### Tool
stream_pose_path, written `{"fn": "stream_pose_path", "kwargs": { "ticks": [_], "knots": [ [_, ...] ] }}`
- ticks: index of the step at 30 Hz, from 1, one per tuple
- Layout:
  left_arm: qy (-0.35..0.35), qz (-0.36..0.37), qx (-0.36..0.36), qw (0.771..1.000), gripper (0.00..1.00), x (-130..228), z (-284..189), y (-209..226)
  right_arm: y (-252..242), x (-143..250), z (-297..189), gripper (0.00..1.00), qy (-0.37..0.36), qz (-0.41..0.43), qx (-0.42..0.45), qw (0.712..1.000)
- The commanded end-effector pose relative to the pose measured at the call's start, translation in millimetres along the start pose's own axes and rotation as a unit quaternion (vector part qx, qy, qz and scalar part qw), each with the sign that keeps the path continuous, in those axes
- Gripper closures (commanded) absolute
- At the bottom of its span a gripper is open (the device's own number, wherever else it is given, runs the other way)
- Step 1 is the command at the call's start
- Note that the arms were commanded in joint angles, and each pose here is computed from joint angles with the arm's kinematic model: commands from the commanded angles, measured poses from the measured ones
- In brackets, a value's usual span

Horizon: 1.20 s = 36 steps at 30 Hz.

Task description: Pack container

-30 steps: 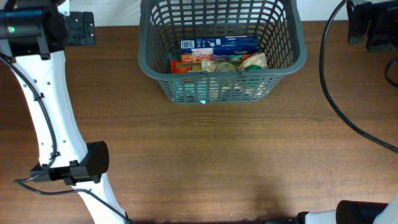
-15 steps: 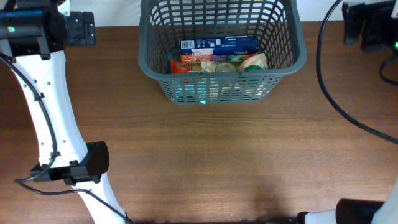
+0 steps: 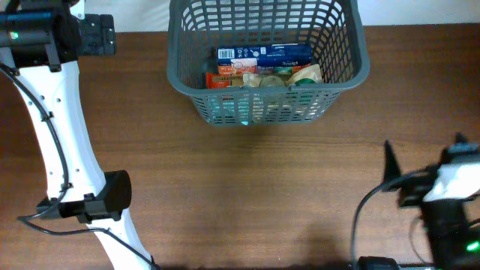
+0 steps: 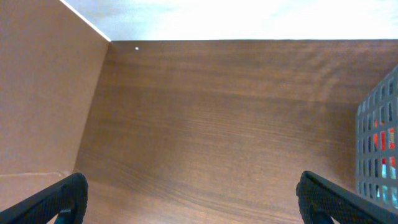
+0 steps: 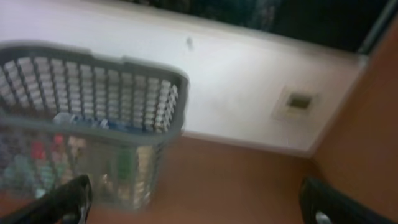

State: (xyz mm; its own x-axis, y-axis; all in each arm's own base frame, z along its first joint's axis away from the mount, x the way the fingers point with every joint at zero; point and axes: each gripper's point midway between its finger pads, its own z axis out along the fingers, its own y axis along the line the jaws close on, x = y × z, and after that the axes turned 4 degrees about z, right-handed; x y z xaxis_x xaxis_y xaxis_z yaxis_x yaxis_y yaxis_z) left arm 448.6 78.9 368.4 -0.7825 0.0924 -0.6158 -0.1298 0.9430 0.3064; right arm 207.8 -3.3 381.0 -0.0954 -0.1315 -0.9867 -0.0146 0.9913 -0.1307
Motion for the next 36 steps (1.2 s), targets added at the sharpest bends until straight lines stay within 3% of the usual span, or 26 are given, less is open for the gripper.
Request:
{"fn": "stream_pose_path", "kwargs": {
  "ticks": [1, 6, 15, 36],
  "knots": [
    [-0.007, -0.011, 0.000, 1.000, 0.01, -0.8, -6.4, 2.7, 28.6, 97.7, 11.9, 0.01, 0.029, 0.011, -0.051, 0.998],
    [-0.007, -0.011, 0.000, 1.000, 0.01, -0.8, -6.4, 2.7, 43.9, 188.1, 22.6, 0.01, 0.068, 0.018, -0.067, 0.995],
    [-0.007, -0.011, 0.000, 1.000, 0.01, -0.8, -6.4, 2.7, 57.9, 250.4, 35.3, 0.01, 0.119, 0.030, -0.093, 0.988],
    [-0.007, -0.011, 0.000, 1.000, 0.01, -0.8, -6.4, 2.7, 58.0, 251.5, 35.7, 0.01, 0.119, 0.030, -0.092, 0.988]
  ]
}}
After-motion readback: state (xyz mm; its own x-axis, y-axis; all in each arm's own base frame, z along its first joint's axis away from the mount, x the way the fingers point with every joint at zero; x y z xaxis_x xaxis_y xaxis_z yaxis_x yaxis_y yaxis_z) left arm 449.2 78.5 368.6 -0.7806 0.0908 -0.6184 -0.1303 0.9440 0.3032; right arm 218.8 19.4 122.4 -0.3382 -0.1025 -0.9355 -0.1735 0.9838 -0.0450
